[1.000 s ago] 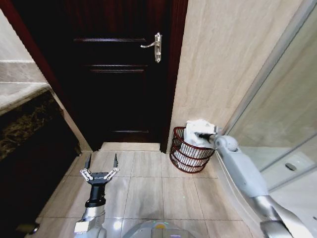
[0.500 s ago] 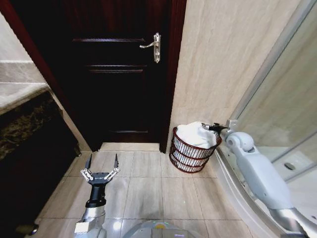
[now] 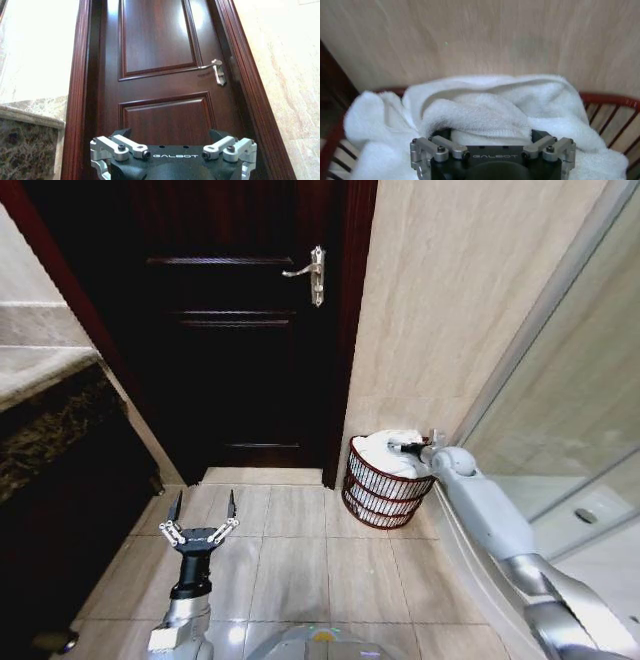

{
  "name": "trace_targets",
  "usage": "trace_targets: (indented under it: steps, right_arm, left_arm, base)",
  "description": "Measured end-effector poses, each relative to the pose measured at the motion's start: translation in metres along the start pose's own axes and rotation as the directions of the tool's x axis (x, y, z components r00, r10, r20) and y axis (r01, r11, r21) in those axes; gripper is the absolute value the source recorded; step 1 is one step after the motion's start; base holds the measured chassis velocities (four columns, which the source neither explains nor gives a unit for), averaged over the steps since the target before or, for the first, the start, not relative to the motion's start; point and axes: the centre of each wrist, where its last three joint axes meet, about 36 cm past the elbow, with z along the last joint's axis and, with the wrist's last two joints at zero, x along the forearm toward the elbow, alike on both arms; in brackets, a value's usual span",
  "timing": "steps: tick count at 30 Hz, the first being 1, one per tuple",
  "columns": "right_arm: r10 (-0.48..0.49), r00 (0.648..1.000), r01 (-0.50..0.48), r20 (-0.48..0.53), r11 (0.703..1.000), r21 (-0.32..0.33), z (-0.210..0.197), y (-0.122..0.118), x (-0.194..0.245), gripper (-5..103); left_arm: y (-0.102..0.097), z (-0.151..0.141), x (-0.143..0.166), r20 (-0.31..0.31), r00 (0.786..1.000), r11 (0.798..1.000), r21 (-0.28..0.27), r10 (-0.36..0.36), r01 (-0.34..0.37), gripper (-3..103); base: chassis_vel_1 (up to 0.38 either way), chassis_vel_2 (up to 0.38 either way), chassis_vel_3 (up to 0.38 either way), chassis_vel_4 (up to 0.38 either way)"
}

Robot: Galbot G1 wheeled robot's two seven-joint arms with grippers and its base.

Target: Discard the used towel into the hamper.

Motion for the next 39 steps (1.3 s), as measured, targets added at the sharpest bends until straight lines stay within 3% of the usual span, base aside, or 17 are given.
trace_targets:
  steps: [7, 15, 21, 28, 39]
  right_arm:
    - [-0.027, 0.991, 0.023, -0.129, 0.999, -0.039, 0.003, -0.005, -0.02, 100]
    - [-0.044, 0.985, 0.031, -0.168, 0.996, -0.079, -0.007, -0.009, -0.03, 100]
    - [-0.061, 0.992, 0.057, -0.11, 0.998, -0.04, -0.019, -0.008, -0.005, 100]
    - [-0.065, 0.985, 0.063, -0.161, 0.998, -0.023, -0.021, -0.016, -0.022, 100]
    - [-0.059, 0.974, 0.054, -0.219, 0.998, -0.028, 0.003, -0.006, -0.041, 100]
  left_arm:
    - [0.003, -0.003, 0.002, -0.004, 1.0, 1.0, 0.003, -0.022, 0.022, 100]
    - [0.005, -0.003, 0.004, -0.011, 0.999, 0.999, 0.007, -0.034, 0.034, 100]
    - [0.006, -0.005, 0.005, -0.019, 0.999, 0.999, 0.009, -0.034, 0.034, 100]
    - [0.002, -0.012, -0.003, -0.012, 1.0, 1.0, 0.01, -0.022, 0.022, 100]
    - [0.002, -0.017, -0.003, -0.009, 1.0, 1.0, -0.003, -0.009, 0.009, 100]
  base:
    - [0.0, 0.0, 0.0, 0.0]
    - [0.0, 0.0, 0.0, 0.0]
    - [0.0, 0.0, 0.0, 0.0]
    - [0.0, 0.0, 0.0, 0.0]
    - [0.0, 0.0, 0.0, 0.0]
